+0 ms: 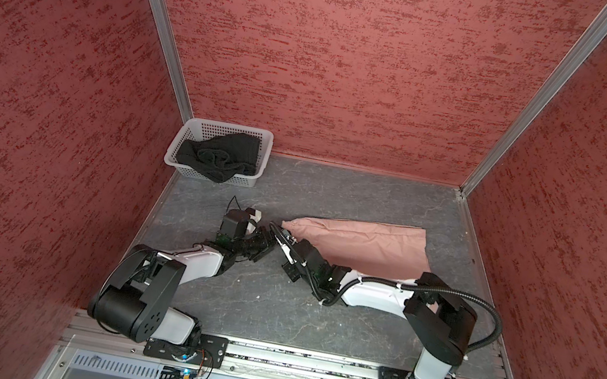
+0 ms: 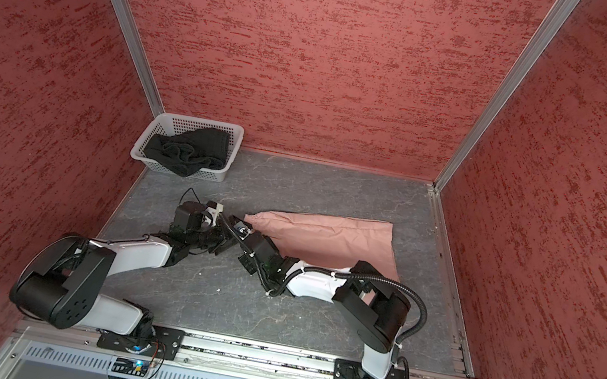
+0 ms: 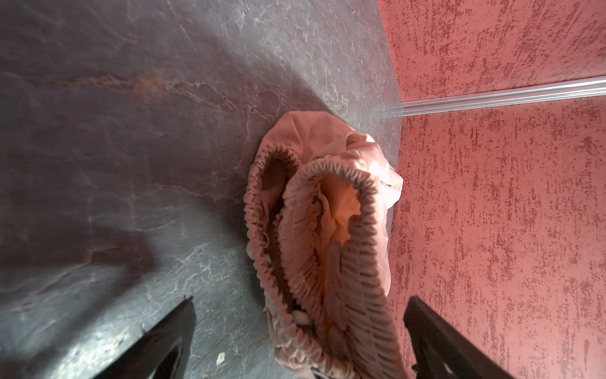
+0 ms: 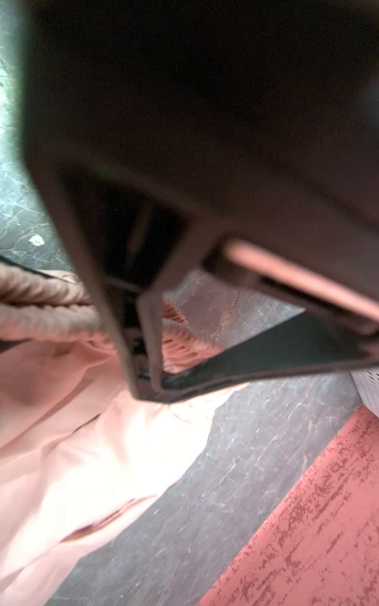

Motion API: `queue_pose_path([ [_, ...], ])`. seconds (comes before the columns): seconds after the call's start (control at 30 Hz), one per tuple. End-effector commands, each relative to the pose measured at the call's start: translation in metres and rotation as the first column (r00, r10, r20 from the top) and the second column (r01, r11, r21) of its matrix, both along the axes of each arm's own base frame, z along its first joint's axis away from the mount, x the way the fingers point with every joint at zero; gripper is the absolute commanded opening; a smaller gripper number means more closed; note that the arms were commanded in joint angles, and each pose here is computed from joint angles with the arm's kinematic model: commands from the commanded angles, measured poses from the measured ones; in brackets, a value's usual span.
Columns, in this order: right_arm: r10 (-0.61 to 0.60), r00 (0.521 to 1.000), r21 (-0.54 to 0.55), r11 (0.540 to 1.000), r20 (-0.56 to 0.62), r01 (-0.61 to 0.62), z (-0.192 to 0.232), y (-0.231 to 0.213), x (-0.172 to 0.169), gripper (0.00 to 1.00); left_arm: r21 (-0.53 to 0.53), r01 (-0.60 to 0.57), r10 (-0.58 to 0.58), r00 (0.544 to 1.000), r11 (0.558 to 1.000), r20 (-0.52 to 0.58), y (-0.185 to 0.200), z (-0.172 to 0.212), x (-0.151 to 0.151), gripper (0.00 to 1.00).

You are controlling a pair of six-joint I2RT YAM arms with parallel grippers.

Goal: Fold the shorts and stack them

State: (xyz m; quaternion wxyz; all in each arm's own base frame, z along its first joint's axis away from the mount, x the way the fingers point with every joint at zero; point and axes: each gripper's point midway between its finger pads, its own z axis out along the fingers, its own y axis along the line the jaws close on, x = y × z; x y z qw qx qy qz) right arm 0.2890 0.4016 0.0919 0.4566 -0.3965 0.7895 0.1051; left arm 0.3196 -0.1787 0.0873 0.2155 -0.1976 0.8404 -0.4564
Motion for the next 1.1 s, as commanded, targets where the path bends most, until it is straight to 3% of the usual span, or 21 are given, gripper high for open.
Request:
queue_pose_path([
  [0.0, 0.043, 0.999, 0.005, 0.999, 0.02, -0.043, 0.006, 0.005, -0.006, 0.0, -0.02, 0.032, -0.03, 0.997, 0.999, 0.068, -0.011, 0.023, 0.01, 0.99],
  [0.33, 0.054, 0.998, -0.033, 0.998, 0.029, -0.054, -0.003, 0.009, -0.009, 0.0, -0.161, 0.03, -0.008, 0.991, 0.986, 0.136, -0.018, 0.049, 0.016, 0.99],
  [0.77, 0.044, 0.997, -0.015, 0.999, 0.062, -0.043, 0.005, 0.009, -0.006, 0.0, 0.021, 0.068, -0.067, 0.997, 0.997, -0.033, -0.015, 0.002, -0.005, 0.99],
  [1.07, 0.101, 0.991, -0.028, 0.995, 0.083, -0.099, 0.007, 0.017, -0.021, 0.0, 0.013, 0.1, -0.099, 0.995, 0.995, -0.02, -0.023, 0.0, 0.007, 0.79],
])
